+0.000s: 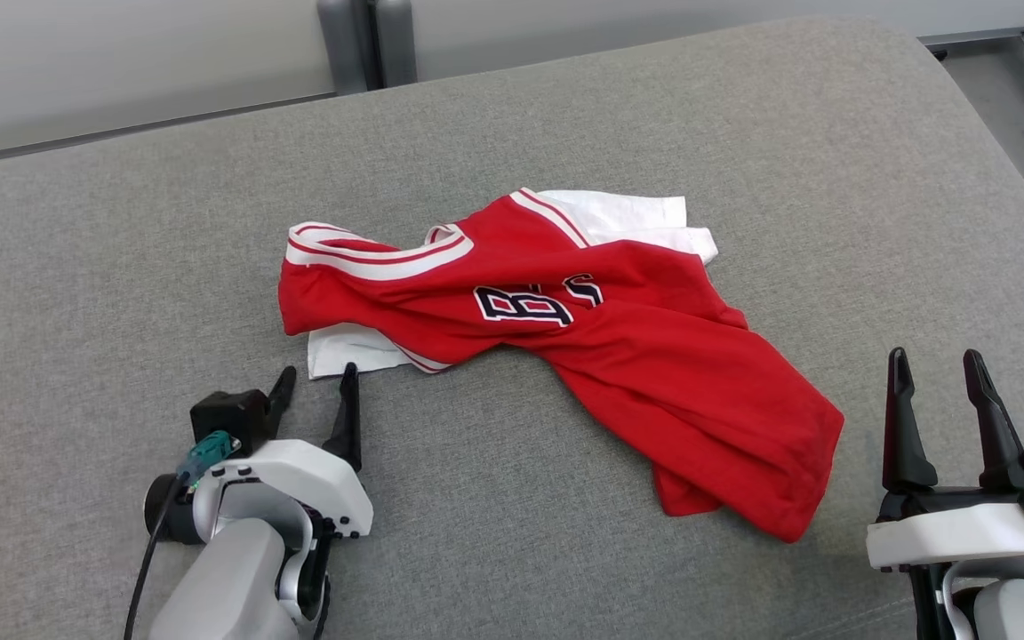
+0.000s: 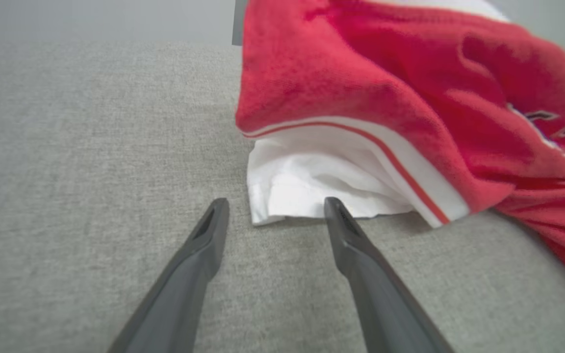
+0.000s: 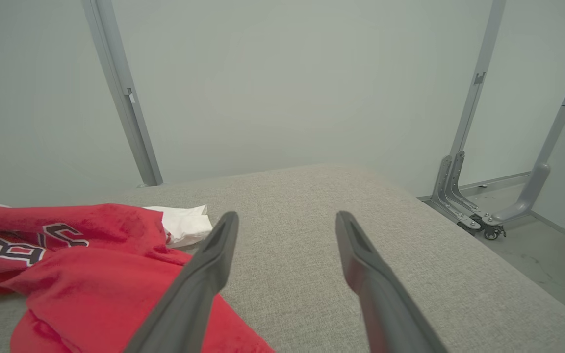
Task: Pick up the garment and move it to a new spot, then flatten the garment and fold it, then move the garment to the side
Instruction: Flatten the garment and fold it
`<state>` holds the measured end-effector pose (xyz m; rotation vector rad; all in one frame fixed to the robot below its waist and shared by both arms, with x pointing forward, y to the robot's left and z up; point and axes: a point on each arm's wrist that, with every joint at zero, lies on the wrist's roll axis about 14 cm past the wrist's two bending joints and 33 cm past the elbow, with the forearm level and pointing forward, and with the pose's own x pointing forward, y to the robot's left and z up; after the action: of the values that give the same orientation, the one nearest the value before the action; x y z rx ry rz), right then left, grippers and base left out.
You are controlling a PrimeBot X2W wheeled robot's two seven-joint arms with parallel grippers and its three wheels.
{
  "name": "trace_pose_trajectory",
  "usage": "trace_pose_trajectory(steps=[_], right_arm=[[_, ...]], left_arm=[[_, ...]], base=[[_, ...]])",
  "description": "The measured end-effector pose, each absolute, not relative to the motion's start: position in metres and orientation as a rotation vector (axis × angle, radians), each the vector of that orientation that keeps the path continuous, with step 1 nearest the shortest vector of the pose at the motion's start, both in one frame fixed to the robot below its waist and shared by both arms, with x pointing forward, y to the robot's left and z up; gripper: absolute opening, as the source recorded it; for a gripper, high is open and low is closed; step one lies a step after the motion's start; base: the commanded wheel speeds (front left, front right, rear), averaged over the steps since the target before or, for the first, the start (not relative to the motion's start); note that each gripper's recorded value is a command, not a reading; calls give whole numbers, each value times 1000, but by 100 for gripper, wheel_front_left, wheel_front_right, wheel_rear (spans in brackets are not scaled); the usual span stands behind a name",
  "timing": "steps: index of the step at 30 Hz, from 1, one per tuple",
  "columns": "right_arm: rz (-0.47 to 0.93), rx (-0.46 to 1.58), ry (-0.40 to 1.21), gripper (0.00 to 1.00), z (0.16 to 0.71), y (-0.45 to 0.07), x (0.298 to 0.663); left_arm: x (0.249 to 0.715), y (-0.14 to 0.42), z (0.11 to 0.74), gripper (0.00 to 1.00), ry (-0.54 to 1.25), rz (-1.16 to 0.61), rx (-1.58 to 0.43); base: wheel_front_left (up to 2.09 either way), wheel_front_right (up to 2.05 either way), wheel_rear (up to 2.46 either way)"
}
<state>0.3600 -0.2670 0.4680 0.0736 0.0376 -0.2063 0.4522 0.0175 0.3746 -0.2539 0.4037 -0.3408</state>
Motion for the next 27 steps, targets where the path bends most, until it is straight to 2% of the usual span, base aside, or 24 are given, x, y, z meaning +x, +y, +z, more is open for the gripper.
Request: trace_pose_trajectory(steps=[1,2,3,6,13,18,27], right_arm=[[-208,73,40,100,467,-268,360],[-208,73,40,100,467,-268,360],[-211,73,42,100,467,-268,359],[-213,72,43,100,467,-269,359],[-227,67,58,100,463,-274,355],[-244,68,190,100,425,-278,324],[-96,272,345,100,381,-222,306]], left_arm=[[454,18,375,98,401,-338,-254],[454,18,375,90,401,-338,-254],[456,19,373,71,405,-339,-241],[457,19,371,0,409,-343,-225],[468,18,382,0,361,-353,-222],[476,32,403,0,268,-326,-247],[477,61,415,0,186,-269,-264]], base=[[0,0,0],[0,0,0],[0,0,0],[0,0,0],[0,0,0],[0,0,0],[0,0,0]])
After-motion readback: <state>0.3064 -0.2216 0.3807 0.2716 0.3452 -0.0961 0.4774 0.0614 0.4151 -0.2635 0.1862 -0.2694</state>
